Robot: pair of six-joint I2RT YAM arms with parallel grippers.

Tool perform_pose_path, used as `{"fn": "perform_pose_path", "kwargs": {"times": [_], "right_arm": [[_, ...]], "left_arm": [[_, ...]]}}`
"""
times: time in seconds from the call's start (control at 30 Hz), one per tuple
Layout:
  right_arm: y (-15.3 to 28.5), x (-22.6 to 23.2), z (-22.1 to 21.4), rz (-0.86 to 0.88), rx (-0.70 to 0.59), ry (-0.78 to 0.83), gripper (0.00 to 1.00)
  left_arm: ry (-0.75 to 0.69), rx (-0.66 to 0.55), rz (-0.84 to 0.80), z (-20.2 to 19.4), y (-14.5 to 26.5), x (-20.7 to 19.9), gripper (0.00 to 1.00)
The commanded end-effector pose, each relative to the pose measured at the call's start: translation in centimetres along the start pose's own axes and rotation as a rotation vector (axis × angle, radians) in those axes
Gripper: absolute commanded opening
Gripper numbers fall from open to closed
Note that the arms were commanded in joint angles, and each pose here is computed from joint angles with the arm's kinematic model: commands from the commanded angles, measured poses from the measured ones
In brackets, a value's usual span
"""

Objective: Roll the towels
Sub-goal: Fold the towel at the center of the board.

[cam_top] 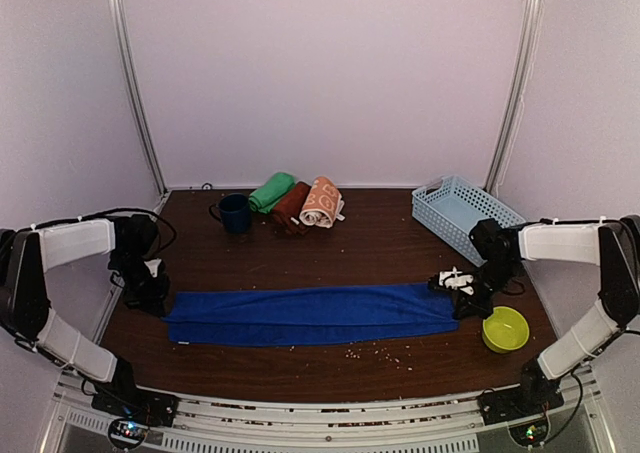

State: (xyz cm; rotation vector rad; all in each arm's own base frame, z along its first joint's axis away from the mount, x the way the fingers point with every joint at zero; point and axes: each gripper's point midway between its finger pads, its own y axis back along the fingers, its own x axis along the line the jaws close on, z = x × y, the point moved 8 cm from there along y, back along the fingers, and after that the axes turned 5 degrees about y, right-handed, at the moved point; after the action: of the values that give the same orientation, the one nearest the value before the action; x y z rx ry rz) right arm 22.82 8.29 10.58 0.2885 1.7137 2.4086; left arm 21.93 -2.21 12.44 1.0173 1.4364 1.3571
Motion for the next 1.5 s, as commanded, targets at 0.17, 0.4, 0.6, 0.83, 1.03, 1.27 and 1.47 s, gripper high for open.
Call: {"fn": "perform_pose_path", "kwargs": {"times": [0.17, 0.4, 0.6, 0.83, 1.03, 1.27, 1.47], "right_arm": [[1.3, -0.2, 0.2, -0.068, 0.012, 0.022, 0.0], [1.8, 0.2, 0.1, -0.069, 0.018, 0.036, 0.0], [1.2, 1.1, -1.0, -0.068, 0.062, 0.061, 0.01], [2.9, 1.4, -0.6, -0.115, 0.046, 0.089, 0.28], [4.9, 0.0, 2.6, -0.16, -0.078, 0.079, 0.35], [2.7, -2.2, 8.6, -0.197, -0.159, 0.056, 0.28], [0.3, -4.5, 10.9, -0.145, -0.155, -0.082, 0.27]], "left_arm": [[0.014, -0.054, 0.017, -0.3, 1.3, 0.3, 0.0], [0.003, -0.054, -0.016, -0.7, 1.5, 0.1, 0.0], [0.013, -0.012, -0.019, -1.6, 1.4, 0.3, 0.0], [0.031, -0.003, 0.016, -1.6, 2.4, 0.5, 0.28], [0.0, -0.085, -0.008, 1.5, 5.2, -0.8, 0.34], [-0.277, -0.138, -0.29, 4.0, 4.6, -9.2, 0.15], [-0.217, -0.14, -0.237, 5.0, 0.8, -11.8, 0.0]]}}
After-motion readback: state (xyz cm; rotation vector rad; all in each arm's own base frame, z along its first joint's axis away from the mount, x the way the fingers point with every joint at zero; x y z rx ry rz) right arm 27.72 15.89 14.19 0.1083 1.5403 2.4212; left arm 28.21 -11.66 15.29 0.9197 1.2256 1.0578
